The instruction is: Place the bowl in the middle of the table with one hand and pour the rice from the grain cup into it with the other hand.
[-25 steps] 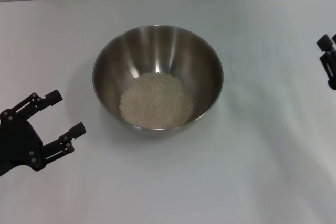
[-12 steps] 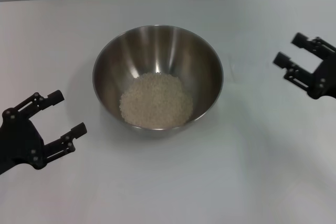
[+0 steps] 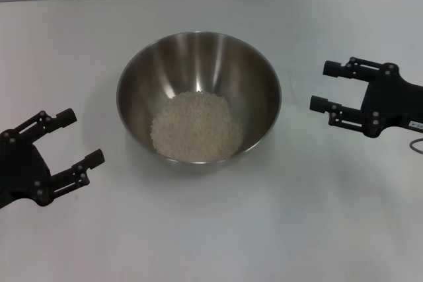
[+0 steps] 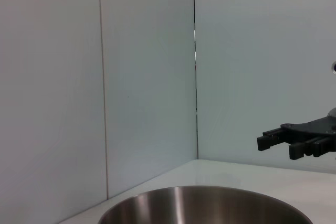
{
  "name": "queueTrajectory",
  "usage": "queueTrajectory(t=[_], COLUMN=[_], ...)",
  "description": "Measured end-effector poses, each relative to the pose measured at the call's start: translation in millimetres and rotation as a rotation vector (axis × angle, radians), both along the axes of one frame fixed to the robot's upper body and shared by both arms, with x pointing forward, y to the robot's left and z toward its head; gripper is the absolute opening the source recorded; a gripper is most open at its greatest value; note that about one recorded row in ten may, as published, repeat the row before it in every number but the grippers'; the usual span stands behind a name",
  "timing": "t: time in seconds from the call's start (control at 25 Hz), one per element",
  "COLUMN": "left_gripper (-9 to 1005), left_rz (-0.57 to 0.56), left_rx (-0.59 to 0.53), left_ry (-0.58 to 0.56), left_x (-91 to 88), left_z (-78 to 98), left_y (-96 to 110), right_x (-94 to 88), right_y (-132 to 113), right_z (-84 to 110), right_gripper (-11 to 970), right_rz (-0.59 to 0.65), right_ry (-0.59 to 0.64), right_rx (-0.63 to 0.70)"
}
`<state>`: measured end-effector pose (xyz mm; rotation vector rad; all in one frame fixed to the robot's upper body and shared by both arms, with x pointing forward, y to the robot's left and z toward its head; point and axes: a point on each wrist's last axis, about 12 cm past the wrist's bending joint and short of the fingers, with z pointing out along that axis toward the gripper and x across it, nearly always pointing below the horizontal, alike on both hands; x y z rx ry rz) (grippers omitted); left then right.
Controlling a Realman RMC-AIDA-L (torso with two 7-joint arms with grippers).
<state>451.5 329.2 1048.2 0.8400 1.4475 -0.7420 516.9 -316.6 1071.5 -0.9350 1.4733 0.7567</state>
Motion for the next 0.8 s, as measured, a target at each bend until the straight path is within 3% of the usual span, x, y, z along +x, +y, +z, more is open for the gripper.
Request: queueTrajectory(t=[0.8], left_gripper=[799], left_rz=[-0.048], left_rx=[0.031], left_ry=[0.022], left_x=[14.2], left_z=[7.4], left_y=[-0.9], right_x=[7.8], right_y=[4.5], right_z=[5.2], right_gripper=[659], right_rz=[0.113], right_ry=[0.016], right_rx=[-0.095])
